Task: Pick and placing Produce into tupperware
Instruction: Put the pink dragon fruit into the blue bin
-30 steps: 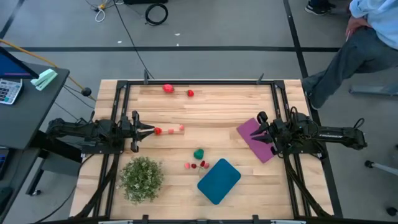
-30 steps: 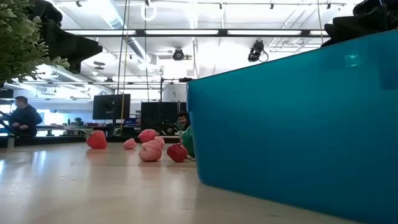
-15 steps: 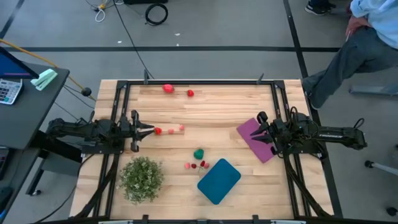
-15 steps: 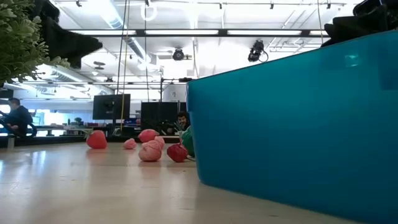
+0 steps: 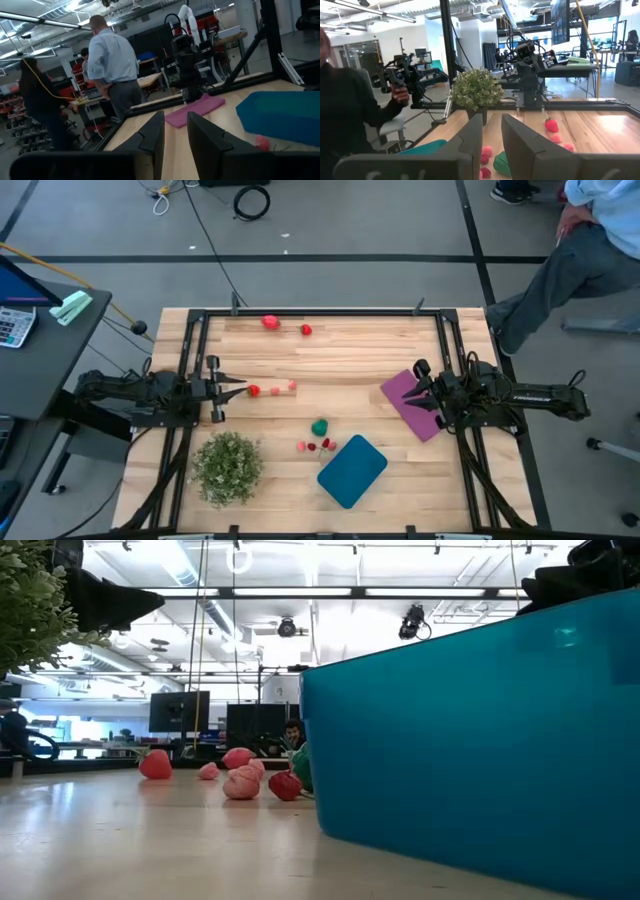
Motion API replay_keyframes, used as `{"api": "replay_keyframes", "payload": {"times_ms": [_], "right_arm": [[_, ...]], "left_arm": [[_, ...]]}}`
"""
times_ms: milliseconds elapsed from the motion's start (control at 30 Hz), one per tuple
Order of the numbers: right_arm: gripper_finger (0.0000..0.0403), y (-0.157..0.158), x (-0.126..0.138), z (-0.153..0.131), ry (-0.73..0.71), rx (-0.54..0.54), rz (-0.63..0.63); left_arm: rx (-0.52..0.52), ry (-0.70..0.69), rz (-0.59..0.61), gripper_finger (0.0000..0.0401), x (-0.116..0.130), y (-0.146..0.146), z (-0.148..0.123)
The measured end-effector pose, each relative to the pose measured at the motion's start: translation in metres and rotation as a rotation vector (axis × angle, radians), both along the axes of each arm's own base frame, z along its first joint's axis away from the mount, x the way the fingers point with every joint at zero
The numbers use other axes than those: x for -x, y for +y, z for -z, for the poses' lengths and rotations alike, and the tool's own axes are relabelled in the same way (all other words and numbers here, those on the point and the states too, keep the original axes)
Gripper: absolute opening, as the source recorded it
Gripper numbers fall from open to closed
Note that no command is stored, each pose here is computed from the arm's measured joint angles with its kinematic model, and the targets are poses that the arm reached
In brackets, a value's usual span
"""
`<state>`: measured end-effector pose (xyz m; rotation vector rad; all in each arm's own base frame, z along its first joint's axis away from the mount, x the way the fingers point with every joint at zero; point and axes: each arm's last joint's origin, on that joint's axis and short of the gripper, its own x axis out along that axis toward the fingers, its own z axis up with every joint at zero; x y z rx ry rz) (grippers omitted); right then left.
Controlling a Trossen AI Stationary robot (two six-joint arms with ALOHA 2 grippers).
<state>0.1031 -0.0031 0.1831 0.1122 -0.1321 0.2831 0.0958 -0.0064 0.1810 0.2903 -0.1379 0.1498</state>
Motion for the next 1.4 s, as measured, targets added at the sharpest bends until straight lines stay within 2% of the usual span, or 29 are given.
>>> {"api": "replay_keyframes", "payload": {"times_ms": [267, 367, 400, 500, 733, 933, 1033, 1100, 1267, 1400], "right_arm": [[0.0080, 0.000, 0.000, 0.000, -0.001, 0.000, 0.000], [0.0080, 0.000, 0.000, 0.000, -0.001, 0.000, 0.000], [0.0080, 0.000, 0.000, 0.000, -0.001, 0.000, 0.000], [0.0080, 0.000, 0.000, 0.000, -0.001, 0.000, 0.001], [0.0080, 0.000, 0.000, 0.000, -0.001, 0.000, 0.000], [0.0080, 0.000, 0.000, 0.000, -0.001, 0.000, 0.000], [0.0080, 0.000, 0.000, 0.000, -0.001, 0.001, 0.000], [0.0080, 0.000, 0.000, 0.000, -0.001, 0.001, 0.000], [0.0080, -0.002, 0.000, -0.002, -0.032, 0.044, 0.074], [0.0080, -0.004, 0.000, -0.006, -0.091, 0.106, 0.170]], "left_arm": [[0.005, -0.066, -0.001, 0.0086, 0.001, 0.000, -0.006], [-0.107, -0.111, -0.058, 0.0086, 0.003, 0.001, -0.012], [-0.116, -0.137, -0.086, 0.0084, 0.004, 0.002, -0.015], [-0.063, -0.227, -0.111, 0.0076, 0.007, 0.004, -0.023], [-0.149, -0.269, -0.165, 0.0058, 0.011, 0.005, -0.034], [-0.146, -0.309, -0.176, 0.0044, 0.016, 0.006, -0.048], [-0.109, -0.344, -0.230, 0.0047, 0.023, 0.008, -0.064], [-0.060, -0.323, -0.281, 0.0056, 0.027, 0.010, -0.075], [-0.022, -0.093, -0.376, 0.0099, 0.028, 0.014, -0.100], [-0.071, -0.018, -0.400, 0.0145, 0.022, 0.013, -0.132]]}}
